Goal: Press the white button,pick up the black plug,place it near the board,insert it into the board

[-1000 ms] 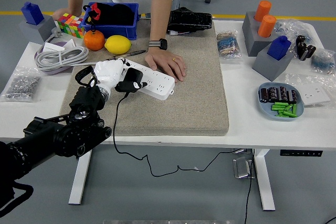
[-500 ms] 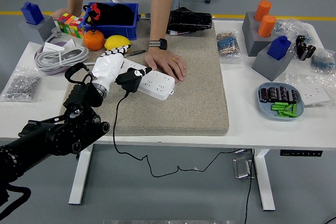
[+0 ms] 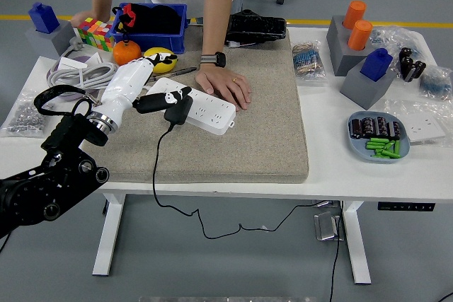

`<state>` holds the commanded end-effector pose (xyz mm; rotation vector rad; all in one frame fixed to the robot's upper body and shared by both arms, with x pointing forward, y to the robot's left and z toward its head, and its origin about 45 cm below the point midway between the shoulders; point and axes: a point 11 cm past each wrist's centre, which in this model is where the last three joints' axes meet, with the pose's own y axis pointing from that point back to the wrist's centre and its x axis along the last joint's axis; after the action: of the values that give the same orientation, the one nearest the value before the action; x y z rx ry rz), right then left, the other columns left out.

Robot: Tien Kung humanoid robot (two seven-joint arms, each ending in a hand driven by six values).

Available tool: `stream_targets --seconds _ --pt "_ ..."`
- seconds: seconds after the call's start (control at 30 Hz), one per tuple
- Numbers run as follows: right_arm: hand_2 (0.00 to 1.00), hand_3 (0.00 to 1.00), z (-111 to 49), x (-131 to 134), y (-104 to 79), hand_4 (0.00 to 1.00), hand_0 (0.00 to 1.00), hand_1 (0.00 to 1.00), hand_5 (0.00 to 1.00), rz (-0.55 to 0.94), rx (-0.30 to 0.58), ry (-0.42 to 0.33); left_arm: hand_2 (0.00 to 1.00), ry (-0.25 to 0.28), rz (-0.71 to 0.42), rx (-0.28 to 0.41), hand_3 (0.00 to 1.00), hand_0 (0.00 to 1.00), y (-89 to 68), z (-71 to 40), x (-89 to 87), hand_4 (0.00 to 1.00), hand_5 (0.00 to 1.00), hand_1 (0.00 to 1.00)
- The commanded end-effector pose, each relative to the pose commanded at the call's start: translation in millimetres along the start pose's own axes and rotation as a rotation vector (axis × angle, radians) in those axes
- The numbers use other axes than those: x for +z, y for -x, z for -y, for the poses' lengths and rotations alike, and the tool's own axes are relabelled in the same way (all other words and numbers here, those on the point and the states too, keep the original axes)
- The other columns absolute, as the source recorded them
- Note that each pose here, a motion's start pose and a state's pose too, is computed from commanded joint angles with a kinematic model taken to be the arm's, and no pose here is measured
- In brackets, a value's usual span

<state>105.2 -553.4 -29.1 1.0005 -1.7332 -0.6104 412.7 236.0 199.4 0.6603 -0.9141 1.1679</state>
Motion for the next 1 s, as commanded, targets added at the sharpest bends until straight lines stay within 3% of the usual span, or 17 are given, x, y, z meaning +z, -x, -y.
stream_targets --seconds 0.03,0.4,0.43,0.57,0.6,0.63,1.0 --pt "0.578 0.587 0.0 0 0.2 0.644 0.739 0.613 0.336 0.0 -0.001 -0.001 0.579 0.001 0.003 -0.008 0.637 0.741 1.4 -1.1 -0.5 0.369 0.002 0.692" --pt "0.578 0.587 0.0 -1 1.1 0.644 0.74 0.613 0.336 0.003 -0.002 -0.004 0.594 0.021 0.018 -0.091 0.642 0.771 19.8 -3.2 2.9 0.405 0.002 0.717" --pt "0.578 0.588 -0.1 -1 1.1 0.644 0.742 0.613 0.336 0.004 -0.002 -0.003 0.644 0.023 0.018 -0.097 0.666 0.848 22.1 -3.3 3.5 0.463 0.002 0.763" --pt "0.578 0.588 -0.2 0 1.3 0.644 0.742 0.613 0.336 0.004 -0.002 -0.001 0.644 0.029 0.021 -0.113 0.666 0.848 30.7 -3.5 5.4 0.463 0.002 0.763" --pt "0.578 0.588 -0.2 0 1.6 0.644 0.742 0.613 0.336 0.004 -0.003 -0.001 0.644 0.026 0.022 -0.116 0.666 0.848 32.7 -3.3 5.1 0.463 0.002 0.763" --pt "0.577 0.588 -0.2 0 1.8 0.644 0.742 0.613 0.337 0.005 -0.003 -0.001 0.723 0.025 0.023 -0.117 0.667 0.853 33.9 -3.1 5.0 0.513 0.002 0.792" --pt "0.577 0.587 -0.1 -1 2.4 0.644 0.742 0.613 0.337 0.007 -0.004 -0.004 0.746 -0.011 0.046 -0.139 0.699 0.86 41.1 1.4 -1.0 0.556 0.002 0.81"
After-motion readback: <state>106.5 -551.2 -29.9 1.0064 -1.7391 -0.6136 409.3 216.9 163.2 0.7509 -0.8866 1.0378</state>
